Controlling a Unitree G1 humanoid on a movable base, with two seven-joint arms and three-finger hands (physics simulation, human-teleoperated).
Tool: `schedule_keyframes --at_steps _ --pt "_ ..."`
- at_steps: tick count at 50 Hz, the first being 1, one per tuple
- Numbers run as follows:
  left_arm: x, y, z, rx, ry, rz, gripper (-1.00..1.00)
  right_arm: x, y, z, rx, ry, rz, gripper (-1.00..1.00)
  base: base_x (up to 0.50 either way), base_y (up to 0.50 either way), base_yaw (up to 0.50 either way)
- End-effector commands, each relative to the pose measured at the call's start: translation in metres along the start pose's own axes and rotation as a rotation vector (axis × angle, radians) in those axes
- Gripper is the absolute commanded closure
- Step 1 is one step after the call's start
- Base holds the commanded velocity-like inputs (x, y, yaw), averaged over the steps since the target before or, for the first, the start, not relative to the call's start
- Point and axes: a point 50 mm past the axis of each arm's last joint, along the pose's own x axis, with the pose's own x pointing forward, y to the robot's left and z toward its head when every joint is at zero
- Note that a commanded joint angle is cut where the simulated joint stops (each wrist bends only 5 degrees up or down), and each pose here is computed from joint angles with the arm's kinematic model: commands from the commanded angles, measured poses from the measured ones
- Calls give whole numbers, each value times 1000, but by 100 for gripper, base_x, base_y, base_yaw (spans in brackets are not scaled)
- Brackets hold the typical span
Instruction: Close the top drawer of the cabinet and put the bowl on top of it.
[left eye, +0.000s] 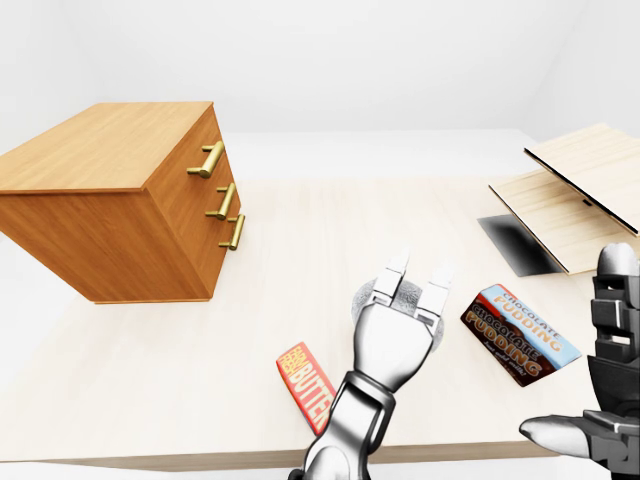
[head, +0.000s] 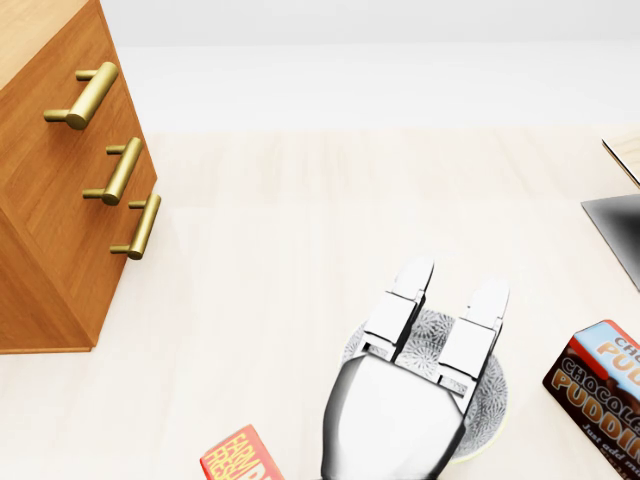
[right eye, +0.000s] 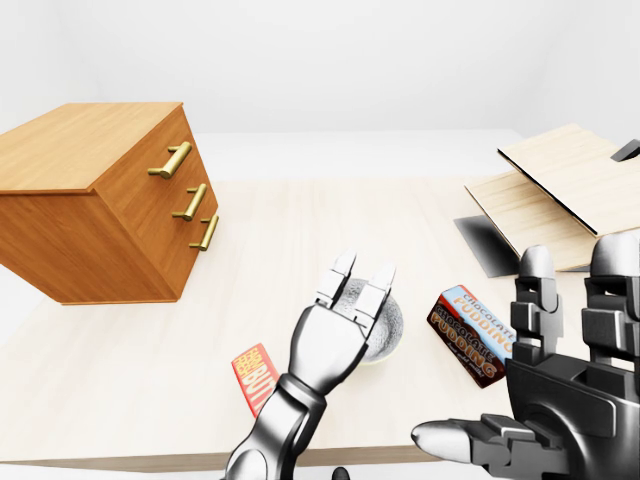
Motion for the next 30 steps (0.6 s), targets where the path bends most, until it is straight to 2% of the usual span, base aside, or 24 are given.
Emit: schedule_keyframes --at_steps 1,17,30 --pt "2 -7 -8 14 27 -32 -100 1 1 -1 -1 0 1 -100 0 0 0" --pt "-1 -27 -13 40 44 -128 -100 0 0 0 1 -2 0 -100 0 0 0" --pt "-1 -26 -10 34 35 -112 -100 0 0 0 0 -1 0 -100 0 0 0"
